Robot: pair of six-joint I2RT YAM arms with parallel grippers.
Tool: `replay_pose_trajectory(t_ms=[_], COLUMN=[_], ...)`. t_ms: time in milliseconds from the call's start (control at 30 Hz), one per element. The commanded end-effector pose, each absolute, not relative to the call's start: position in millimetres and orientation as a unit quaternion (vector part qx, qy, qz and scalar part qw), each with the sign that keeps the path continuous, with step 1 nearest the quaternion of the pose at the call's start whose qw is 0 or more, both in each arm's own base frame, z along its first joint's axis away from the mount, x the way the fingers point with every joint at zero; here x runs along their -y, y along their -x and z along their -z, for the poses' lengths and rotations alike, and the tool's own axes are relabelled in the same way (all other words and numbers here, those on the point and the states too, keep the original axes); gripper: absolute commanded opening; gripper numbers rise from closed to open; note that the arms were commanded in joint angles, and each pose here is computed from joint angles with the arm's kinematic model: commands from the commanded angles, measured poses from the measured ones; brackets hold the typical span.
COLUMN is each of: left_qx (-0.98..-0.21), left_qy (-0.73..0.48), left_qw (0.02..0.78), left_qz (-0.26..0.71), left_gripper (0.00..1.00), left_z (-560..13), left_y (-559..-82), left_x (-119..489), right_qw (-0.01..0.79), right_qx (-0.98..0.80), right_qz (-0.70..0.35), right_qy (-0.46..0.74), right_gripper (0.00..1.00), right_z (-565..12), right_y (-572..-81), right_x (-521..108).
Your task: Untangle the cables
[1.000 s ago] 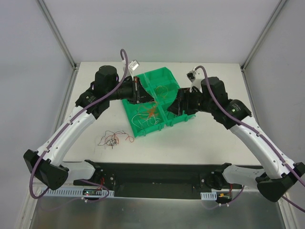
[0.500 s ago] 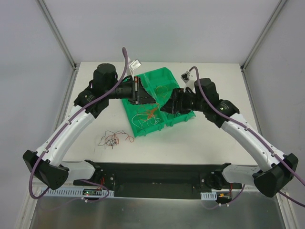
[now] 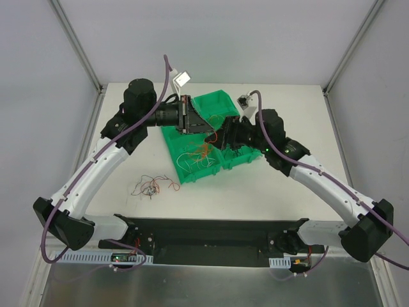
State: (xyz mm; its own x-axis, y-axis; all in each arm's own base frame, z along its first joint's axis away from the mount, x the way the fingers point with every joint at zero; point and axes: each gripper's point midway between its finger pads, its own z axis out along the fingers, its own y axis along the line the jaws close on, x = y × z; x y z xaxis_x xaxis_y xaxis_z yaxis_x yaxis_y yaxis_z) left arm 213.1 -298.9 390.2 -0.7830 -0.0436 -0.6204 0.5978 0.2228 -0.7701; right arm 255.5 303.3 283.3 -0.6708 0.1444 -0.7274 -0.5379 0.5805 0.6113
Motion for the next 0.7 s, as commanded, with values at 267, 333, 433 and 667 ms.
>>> replay_pose_trajectory(t_ms=[267, 333, 433, 667], left_qx=[-0.63, -0.611, -0.561, -0.499], left_qy=[-0.226, -0.231, -0.238, -0.235], left_qw=[0.327, 0.356, 0.422, 0.544], left_qz=[0.667, 0.668, 0.671, 0.633], left_gripper=[0.0, 0.0, 0.0, 0.0], left_z=[-485.6, -510.4, -572.8, -651.7], left_y=[-197.6, -194.2, -184.5, -173.2], left_x=[303.6, 299.2, 287.5, 259.7], right_qw=[0.446, 0.427, 0.37, 0.32], right_qx=[-0.732, -0.757, -0.813, -0.88], right_qz=[-0.495, -0.472, -0.42, -0.317], right_qy=[0.144, 0.148, 0.161, 0.149], right_gripper=[0.7, 0.69, 0.66, 0.66], right_z=[-319.2, -289.1, -213.7, -130.1], right_y=[-262.5, -263.2, -256.3, -217.6], right_x=[-343.2, -346.7, -341.7, -275.8])
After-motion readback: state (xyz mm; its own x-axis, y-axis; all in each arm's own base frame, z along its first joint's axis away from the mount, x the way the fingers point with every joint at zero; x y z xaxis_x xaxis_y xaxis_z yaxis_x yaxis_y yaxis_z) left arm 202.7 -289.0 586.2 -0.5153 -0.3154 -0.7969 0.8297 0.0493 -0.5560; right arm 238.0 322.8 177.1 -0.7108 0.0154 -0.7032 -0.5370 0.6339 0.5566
